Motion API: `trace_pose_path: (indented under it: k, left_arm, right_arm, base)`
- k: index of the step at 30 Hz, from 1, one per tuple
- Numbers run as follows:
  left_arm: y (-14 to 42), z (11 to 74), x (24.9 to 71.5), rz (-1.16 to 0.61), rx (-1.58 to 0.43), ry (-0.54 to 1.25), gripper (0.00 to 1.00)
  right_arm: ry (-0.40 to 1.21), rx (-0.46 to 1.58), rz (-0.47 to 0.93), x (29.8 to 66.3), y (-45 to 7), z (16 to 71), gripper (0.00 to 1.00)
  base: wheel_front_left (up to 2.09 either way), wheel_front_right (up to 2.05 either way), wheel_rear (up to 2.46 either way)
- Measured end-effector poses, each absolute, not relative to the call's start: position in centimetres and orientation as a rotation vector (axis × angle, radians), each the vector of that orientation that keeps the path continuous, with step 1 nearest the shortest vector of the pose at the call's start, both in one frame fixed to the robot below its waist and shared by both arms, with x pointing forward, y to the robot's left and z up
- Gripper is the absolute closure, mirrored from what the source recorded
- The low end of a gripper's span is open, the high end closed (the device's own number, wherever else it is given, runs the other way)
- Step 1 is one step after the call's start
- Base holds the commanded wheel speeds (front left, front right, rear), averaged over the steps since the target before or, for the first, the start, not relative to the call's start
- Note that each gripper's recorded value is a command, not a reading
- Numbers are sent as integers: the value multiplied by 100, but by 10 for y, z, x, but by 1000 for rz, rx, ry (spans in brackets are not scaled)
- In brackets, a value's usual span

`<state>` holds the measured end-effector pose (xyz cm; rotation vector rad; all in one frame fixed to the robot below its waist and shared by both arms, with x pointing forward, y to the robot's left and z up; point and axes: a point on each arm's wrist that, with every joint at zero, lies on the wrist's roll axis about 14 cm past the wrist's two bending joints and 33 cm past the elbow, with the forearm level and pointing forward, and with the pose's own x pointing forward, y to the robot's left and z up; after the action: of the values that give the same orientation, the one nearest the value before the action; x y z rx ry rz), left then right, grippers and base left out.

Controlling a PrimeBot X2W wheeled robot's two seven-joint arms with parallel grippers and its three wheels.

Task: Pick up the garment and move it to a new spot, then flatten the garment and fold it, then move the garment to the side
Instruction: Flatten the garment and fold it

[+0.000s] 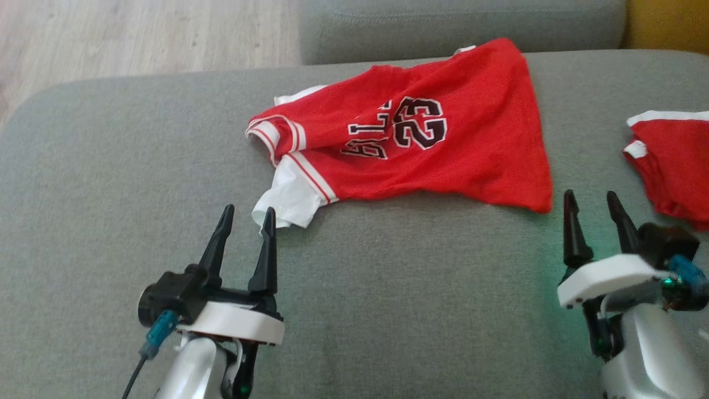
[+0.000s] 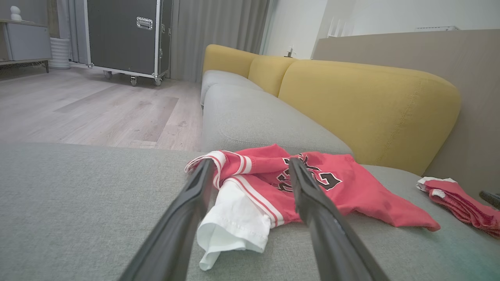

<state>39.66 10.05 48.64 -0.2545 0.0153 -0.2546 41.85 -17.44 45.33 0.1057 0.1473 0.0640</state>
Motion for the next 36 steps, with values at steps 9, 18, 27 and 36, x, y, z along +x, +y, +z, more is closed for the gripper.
trace_pose_path:
  k: [9,18,27,36]
  left_arm:
    - [106,481,402,-243,-245,31,0]
    - [119,474,399,-206,-234,48,0]
    - [113,486,398,-223,-233,17,0]
    - [102,493,394,-252,-238,0,0]
  right_arm:
    - [445,185,52,441,-163,391,0]
    - [552,193,92,451,-141,368,100]
    - [465,137,-30,444,-193,383,100]
    - [456,82,-157,415,-247,390,0]
  base:
    - [0,0,0]
    - [0,0,0]
    - [0,0,0]
    - [0,0,0]
